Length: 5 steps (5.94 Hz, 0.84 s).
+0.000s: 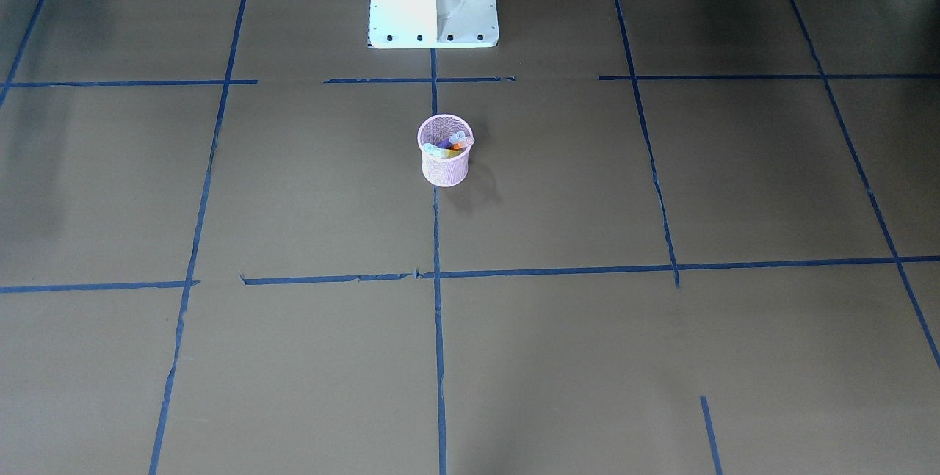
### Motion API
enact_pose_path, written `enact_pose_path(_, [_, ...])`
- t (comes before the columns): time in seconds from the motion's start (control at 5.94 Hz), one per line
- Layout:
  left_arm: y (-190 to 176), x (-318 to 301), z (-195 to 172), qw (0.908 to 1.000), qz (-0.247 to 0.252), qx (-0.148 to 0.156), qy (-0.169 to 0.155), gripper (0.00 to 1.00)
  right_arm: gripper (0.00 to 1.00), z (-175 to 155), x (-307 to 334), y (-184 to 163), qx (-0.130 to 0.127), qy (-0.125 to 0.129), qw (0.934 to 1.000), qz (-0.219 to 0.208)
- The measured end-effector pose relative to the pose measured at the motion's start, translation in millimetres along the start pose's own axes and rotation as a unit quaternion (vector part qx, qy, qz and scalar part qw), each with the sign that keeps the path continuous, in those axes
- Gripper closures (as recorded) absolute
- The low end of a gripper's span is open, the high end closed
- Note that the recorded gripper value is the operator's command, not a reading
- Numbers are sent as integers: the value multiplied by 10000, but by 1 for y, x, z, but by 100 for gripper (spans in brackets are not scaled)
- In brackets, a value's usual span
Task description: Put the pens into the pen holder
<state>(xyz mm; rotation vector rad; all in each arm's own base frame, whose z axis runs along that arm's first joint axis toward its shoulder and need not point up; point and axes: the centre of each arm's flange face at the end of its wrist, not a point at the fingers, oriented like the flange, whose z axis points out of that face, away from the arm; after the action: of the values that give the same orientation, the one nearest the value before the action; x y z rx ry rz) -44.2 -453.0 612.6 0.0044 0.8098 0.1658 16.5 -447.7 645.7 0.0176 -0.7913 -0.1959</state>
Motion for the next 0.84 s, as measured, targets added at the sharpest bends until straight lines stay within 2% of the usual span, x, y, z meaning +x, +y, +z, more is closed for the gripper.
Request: enact_pose_path(0.84, [2, 0, 0, 10000, -14, -4, 3, 0, 0, 3, 3, 2, -31, -3, 10000, 32])
